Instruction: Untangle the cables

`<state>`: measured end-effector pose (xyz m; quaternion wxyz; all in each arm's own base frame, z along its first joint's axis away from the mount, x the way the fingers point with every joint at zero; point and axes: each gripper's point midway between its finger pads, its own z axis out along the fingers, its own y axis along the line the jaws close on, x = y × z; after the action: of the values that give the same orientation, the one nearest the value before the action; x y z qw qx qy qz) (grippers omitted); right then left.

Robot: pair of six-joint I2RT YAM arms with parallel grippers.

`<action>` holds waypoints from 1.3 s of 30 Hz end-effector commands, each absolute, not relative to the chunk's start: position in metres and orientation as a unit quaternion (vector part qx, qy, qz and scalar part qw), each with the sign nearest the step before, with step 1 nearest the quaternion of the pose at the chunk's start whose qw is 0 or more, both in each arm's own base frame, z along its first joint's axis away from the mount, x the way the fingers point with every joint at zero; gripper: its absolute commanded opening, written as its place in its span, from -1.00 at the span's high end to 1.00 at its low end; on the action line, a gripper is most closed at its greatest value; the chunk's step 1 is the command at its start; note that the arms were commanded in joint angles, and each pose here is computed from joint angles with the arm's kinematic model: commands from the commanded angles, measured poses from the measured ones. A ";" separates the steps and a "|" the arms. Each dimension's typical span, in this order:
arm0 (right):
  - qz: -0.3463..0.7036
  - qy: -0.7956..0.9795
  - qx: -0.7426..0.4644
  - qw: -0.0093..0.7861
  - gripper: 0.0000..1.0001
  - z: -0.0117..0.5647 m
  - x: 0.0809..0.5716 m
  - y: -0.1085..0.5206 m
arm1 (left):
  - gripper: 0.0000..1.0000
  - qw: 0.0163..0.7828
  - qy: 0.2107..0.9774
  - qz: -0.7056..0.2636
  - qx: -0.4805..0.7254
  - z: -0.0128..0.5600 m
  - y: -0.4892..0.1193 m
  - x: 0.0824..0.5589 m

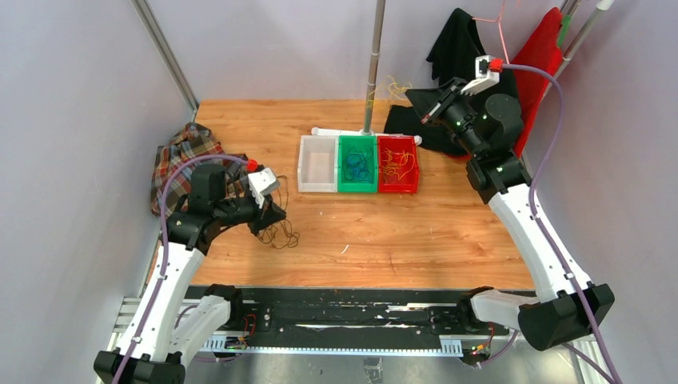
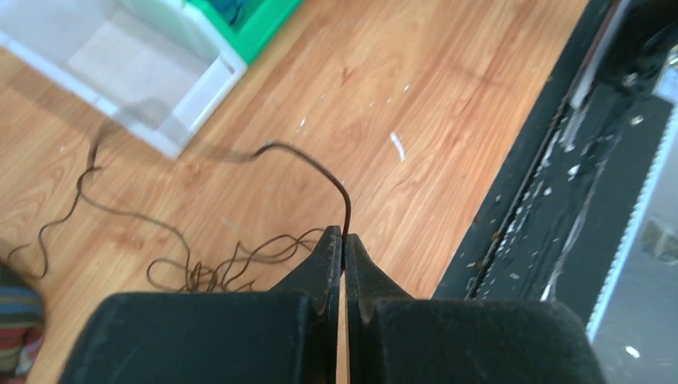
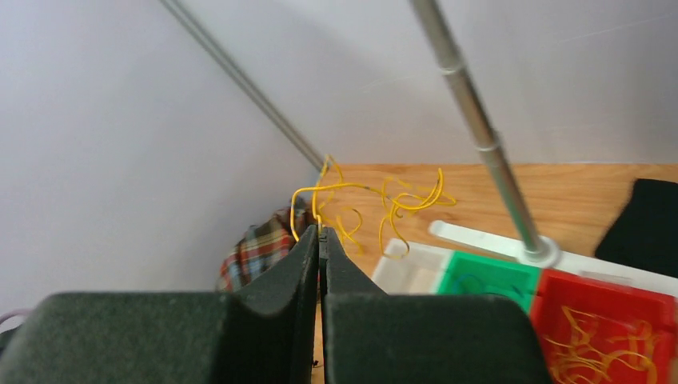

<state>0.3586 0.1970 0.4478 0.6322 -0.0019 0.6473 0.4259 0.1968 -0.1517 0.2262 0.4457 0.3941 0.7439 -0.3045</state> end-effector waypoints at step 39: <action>0.079 0.868 -0.109 0.478 0.33 0.197 0.470 0.166 | 0.99 0.447 0.735 -0.228 0.457 0.280 -0.131 0.185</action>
<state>0.4669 0.1634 0.1678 0.4583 -0.1030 0.8792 0.0802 0.1875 -0.1269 0.2628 0.4322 0.4539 0.7476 -0.2198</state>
